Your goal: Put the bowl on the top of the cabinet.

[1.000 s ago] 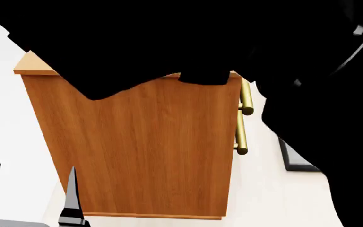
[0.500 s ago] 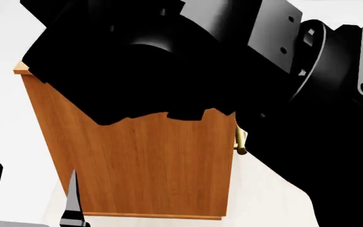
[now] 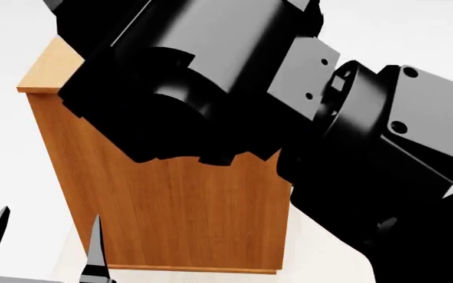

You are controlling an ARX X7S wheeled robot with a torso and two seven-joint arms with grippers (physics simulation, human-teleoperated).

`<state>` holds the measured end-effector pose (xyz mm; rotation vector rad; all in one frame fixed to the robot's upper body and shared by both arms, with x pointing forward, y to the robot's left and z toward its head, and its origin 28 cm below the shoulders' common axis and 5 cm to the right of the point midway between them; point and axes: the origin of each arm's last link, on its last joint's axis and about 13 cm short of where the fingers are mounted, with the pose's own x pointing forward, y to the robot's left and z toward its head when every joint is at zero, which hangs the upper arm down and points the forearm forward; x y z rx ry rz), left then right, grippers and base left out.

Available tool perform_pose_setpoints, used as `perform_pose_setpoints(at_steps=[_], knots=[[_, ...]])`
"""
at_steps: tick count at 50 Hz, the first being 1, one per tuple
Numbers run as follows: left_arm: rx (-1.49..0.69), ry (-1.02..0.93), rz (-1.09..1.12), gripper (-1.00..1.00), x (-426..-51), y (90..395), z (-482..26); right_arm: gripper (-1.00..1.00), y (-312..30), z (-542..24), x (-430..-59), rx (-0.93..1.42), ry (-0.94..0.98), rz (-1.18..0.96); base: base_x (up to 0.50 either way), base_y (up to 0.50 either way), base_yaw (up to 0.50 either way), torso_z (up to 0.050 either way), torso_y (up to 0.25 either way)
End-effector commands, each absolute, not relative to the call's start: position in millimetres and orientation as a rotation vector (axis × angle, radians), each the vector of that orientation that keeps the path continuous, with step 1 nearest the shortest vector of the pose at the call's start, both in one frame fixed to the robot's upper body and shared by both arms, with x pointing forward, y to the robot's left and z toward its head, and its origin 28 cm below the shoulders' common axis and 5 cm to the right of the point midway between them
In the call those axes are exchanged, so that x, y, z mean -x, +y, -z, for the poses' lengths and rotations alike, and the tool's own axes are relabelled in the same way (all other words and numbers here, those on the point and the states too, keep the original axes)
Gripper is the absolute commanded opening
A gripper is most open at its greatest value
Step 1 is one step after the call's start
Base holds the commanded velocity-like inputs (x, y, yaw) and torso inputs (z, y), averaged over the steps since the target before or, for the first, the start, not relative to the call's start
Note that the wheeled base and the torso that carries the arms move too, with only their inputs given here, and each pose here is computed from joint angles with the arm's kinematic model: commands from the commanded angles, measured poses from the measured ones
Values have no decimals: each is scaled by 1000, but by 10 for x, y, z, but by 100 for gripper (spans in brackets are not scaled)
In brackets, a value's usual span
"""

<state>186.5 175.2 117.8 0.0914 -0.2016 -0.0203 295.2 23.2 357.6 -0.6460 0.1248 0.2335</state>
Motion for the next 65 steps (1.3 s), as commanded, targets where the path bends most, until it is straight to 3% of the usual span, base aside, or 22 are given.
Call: perform_pose_setpoints(at_steps=[1, 56, 57, 65], knots=[[-91, -203, 22, 100, -1859, 1752, -1189, -100, 215, -3570, -2998, 659, 111, -200, 0, 0, 0, 0, 0], [-82, -202, 15, 100, -1847, 1768, -1163, -100, 151, -3487, -3057, 724, 239, -154, 0, 0, 0, 0, 0], [-81, -203, 16, 100, -1847, 1769, -1159, 100, 160, -3499, -3049, 709, 224, -161, 0, 0, 0, 0, 0], [-82, -203, 16, 100, -1844, 1766, -1167, 100, 157, -3561, -2986, 703, 189, -166, 0, 0, 0, 0, 0]])
